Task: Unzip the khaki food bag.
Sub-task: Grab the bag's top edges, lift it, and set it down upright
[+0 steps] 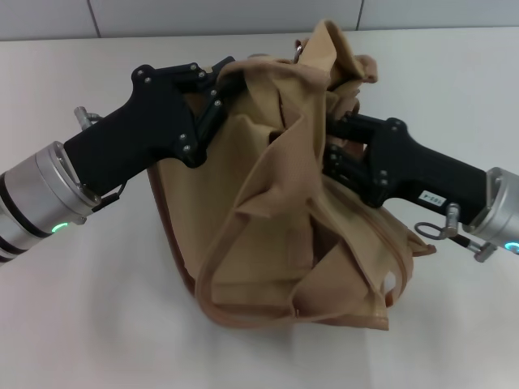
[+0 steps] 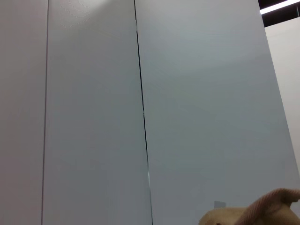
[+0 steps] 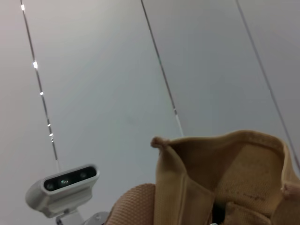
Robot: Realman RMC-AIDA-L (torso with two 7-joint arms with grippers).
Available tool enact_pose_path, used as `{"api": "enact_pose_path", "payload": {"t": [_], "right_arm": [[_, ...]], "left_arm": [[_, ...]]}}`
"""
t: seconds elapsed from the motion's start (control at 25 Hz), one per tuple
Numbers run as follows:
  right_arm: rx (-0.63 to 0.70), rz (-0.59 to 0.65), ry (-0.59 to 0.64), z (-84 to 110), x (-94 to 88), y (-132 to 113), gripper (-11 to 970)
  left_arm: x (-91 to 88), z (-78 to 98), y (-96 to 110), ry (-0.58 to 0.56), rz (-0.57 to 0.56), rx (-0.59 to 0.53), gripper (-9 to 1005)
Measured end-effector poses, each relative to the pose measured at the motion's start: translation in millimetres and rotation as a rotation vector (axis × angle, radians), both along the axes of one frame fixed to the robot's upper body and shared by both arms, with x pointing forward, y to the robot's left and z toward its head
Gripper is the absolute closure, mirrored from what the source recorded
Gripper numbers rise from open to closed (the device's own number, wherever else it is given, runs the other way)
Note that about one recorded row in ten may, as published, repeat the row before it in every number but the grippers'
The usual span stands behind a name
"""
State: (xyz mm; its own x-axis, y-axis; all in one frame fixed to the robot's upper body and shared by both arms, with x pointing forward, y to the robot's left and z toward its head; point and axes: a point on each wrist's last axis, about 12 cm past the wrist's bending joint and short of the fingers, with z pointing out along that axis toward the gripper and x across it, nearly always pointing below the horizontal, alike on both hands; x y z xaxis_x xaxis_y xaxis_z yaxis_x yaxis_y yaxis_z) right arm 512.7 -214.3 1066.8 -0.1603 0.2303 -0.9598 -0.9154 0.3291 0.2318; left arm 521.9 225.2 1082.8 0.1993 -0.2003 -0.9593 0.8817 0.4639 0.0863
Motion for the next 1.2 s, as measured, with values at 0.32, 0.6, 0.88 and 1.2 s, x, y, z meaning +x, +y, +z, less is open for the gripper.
{"api": "enact_pose_path", "payload": {"t": [0.32, 0.6, 0.88, 1.2], "right_arm": [[-0.014, 0.083, 0.018, 1.8, -0.1, 9.8, 602], [-0.013, 0.149, 0.065, 4.5, -2.9, 6.9, 780], [-0.001, 0.141, 0.094, 4.4, -8.2, -5.4, 837], [-0.021, 0.096, 0.131, 0.1, -4.8, -8.2, 816]], "left_arm": [[-0.5, -0.6, -0.6, 0.002, -0.005, 0.004, 912], [-0.4, -1.5, -0.2, 0.006, 0.0, 0.008, 911], [-0.8, -1.6, 1.0, 0.006, 0.003, 0.007, 910], [-1.3, -1.6, 1.4, 0.006, 0.004, 0.004, 910]]}}
